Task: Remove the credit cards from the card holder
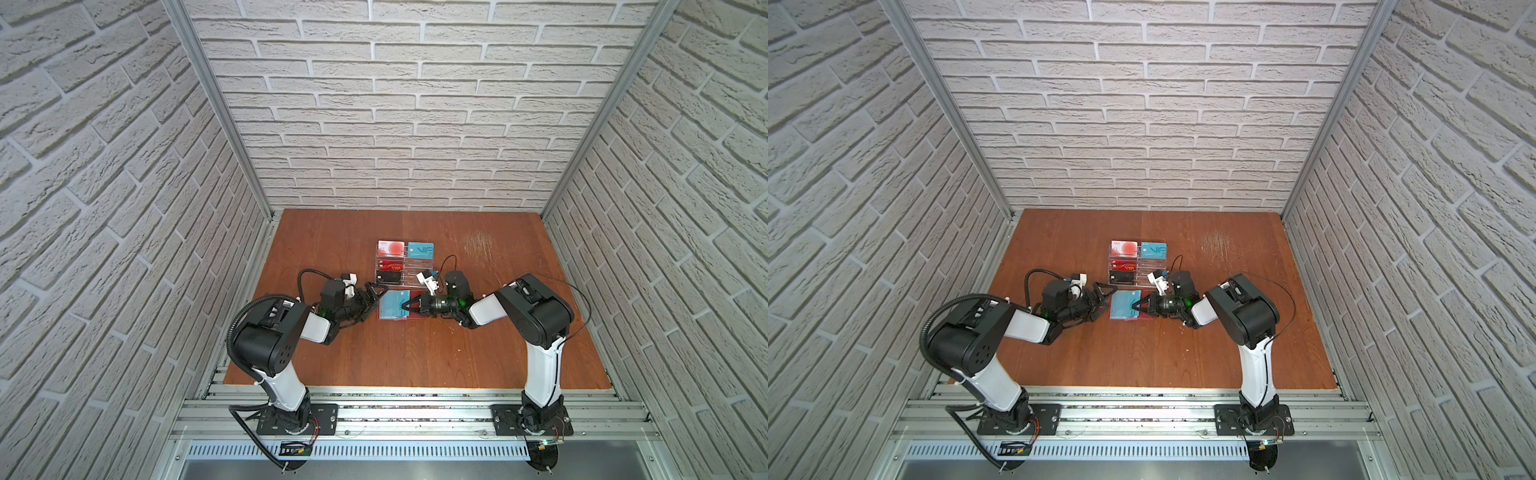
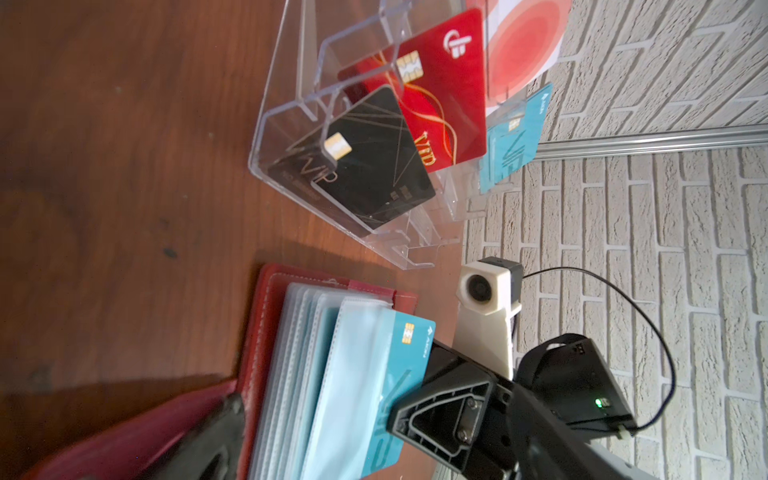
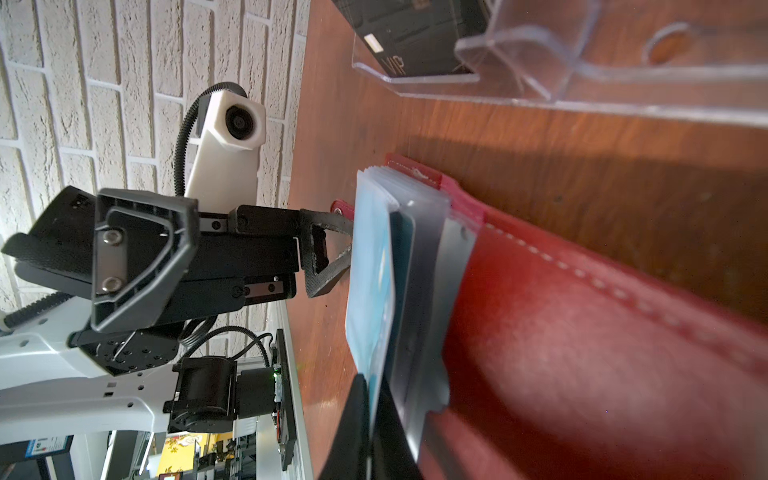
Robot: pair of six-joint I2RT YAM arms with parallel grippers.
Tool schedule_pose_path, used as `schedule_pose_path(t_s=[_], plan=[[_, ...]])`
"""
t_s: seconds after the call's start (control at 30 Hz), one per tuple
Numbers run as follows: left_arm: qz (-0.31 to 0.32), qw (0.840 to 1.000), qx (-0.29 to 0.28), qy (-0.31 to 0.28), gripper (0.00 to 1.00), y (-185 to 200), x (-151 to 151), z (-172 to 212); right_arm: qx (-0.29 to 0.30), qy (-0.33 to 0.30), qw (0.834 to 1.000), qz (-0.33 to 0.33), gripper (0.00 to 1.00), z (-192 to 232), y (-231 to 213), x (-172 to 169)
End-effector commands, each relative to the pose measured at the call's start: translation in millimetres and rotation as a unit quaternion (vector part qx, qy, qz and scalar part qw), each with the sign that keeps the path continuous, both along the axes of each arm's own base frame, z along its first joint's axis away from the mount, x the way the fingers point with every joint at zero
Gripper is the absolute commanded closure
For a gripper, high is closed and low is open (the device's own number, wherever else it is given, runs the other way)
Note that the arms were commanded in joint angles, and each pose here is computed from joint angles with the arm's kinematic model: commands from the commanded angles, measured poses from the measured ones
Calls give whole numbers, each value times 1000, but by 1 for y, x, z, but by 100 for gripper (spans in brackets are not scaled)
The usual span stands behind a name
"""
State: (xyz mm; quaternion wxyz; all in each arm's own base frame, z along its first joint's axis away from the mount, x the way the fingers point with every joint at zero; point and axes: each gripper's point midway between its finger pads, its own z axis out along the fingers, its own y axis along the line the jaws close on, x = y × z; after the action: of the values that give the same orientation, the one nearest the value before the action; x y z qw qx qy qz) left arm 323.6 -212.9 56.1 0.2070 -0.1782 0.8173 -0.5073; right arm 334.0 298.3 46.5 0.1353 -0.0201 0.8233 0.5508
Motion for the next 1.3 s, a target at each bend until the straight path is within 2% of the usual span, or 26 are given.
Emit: schedule_pose_path(t_s=[0.0, 0.13, 0.27, 0.5, 0.6, 0.77, 0.9, 1.0, 1.1, 1.27], plan=[[8, 991, 65, 119, 2, 21, -39, -61, -37, -36, 999, 1, 94, 14, -13, 0], [4, 991, 66, 116, 2, 21, -39, -60, -130, -42, 991, 16, 94, 14, -29, -5], [-1, 992, 75, 105, 2, 21, -35, -54, -212, -53, 975, 37, 94, 22, -46, -9], [-9, 994, 87, 67, 2, 17, -21, -20, -308, -92, 945, 67, 94, 56, -68, -5], [-12, 993, 111, 44, 2, 19, -17, -1, -351, -123, 925, 78, 94, 82, -79, 4], [-17, 988, 155, -3, 2, 23, -17, 35, -435, -165, 878, 114, 94, 121, -99, 21], [-20, 981, 187, -37, 2, 24, -18, 56, -446, -211, 852, 174, 95, 150, -95, 28], [-32, 975, 210, -64, 2, 19, -20, 71, -461, -261, 819, 219, 94, 171, -95, 39], [-43, 966, 238, -92, 2, 14, -21, 83, -491, -302, 777, 252, 94, 185, -99, 53], [-65, 953, 265, -131, 2, 1, -21, 92, -558, -324, 702, 303, 94, 191, -115, 83]])
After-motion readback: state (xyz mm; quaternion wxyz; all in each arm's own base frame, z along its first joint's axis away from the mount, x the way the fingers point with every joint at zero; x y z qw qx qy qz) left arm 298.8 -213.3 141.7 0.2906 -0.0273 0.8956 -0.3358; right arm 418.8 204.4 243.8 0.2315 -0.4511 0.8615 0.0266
